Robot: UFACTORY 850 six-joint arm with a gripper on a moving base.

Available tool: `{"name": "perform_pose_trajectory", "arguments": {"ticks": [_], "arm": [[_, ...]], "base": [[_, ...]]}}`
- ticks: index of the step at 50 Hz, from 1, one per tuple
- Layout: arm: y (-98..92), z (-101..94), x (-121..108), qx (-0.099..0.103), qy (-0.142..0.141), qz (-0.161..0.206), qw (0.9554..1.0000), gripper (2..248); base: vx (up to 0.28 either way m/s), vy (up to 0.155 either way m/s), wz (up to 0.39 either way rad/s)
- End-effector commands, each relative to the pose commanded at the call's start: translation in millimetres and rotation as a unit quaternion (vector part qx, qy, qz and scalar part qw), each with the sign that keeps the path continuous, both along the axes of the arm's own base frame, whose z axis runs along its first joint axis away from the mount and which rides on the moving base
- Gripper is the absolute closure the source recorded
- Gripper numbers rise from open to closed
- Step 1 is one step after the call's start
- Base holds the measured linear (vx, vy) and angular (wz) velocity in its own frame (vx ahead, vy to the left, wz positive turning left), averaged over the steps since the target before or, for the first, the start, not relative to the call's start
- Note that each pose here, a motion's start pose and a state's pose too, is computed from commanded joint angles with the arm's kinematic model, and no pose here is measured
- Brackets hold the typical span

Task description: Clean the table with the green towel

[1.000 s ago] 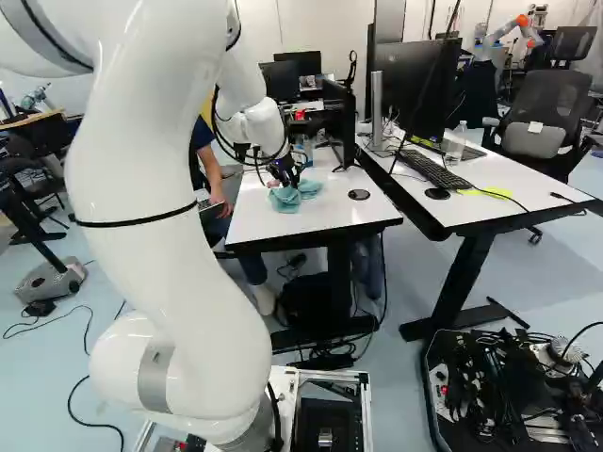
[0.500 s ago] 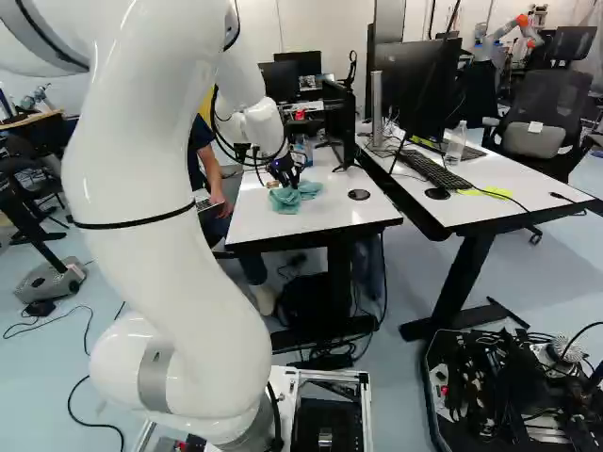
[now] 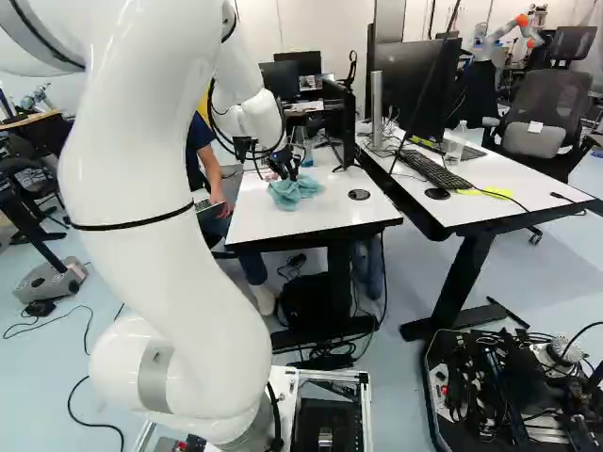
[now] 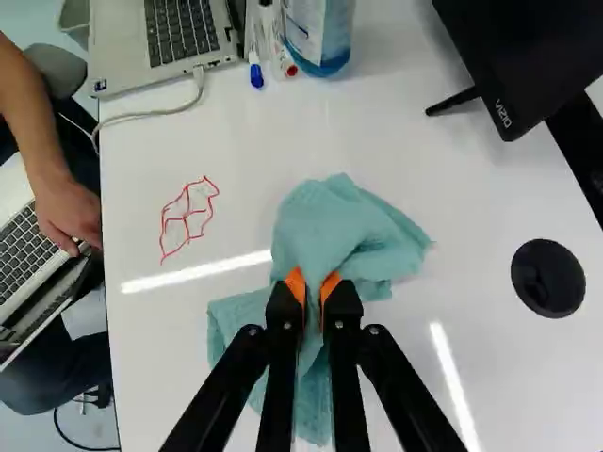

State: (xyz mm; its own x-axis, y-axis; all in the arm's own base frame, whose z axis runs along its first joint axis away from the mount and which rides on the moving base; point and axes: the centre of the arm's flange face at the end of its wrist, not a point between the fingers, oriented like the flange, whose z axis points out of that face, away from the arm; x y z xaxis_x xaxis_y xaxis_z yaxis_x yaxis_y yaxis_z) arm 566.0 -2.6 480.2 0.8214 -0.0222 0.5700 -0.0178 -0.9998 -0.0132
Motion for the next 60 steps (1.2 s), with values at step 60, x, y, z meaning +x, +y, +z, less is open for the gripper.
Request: {"name": "perform_pose_trajectory", "arguments": {"ticks": [60], "arm": [[78.8,24.7,61,0.002,-0.042,0.063,0.9971,211]], "base": [[0.000,0.000,0.000]]}}
